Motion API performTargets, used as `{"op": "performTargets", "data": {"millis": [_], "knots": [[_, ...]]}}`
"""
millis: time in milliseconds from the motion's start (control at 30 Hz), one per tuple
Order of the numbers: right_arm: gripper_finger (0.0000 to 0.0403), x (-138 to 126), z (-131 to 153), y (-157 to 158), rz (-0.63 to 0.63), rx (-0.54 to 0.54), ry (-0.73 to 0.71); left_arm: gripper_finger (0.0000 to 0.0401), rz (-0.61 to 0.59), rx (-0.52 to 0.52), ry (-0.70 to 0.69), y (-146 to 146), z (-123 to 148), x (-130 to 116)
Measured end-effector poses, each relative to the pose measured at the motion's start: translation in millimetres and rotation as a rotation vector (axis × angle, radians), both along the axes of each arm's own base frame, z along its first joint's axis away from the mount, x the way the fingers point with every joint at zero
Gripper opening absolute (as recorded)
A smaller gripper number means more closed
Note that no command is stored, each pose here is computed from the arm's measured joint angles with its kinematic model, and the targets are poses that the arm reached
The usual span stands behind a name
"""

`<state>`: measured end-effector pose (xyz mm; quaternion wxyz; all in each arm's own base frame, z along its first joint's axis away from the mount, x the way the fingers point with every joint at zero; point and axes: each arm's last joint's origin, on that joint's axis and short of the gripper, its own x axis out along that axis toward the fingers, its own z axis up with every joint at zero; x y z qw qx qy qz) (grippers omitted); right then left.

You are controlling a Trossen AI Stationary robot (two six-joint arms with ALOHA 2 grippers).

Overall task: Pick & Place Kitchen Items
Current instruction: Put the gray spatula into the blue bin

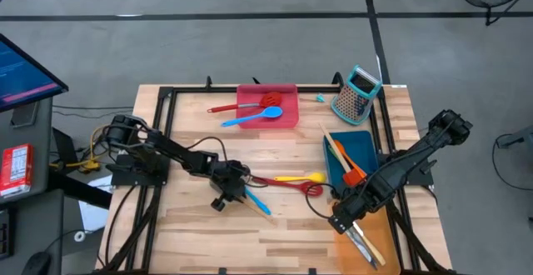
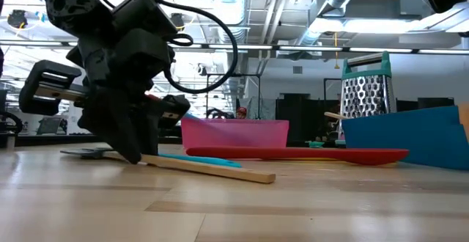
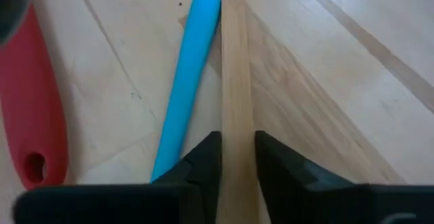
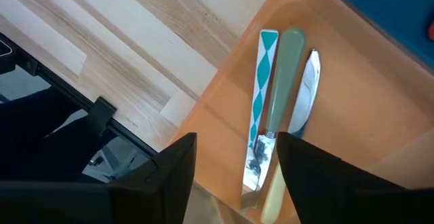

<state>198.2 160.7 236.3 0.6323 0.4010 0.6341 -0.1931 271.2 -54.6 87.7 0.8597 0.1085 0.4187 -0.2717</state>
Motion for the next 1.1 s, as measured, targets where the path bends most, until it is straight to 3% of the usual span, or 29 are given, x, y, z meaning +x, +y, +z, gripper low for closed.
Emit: {"op": "performTargets", "data": {"millis": [167, 333, 533, 800, 1100], "knots": [[0.0202, -0.2, -0.1, -0.2, 0.0, -0.002, 0.002, 0.0041, -0.005, -0.002, -0.007, -0.5, 1.2, -0.1], [0.0202, 0.2, -0.1, -0.7, -0.003, -0.004, 0.001, 0.0041, 0.022, -0.013, -0.003, -0.4, 2.6, -0.2], [0.0202, 1.0, 0.3, 0.1, -0.003, 0.004, -0.008, 0.004, 0.066, -0.017, -0.028, 1.6, 23.4, -7.1], [0.0202, 2.0, 0.7, 0.8, 0.022, 0.007, -0.027, 0.0048, 0.148, -0.014, -0.161, 9.2, 76.4, -21.5], [0.0202, 3.6, 1.0, 1.6, 0.033, 0.004, -0.054, 0.0049, 0.423, -0.257, -0.449, 38.0, 157.4, -54.1]]}}
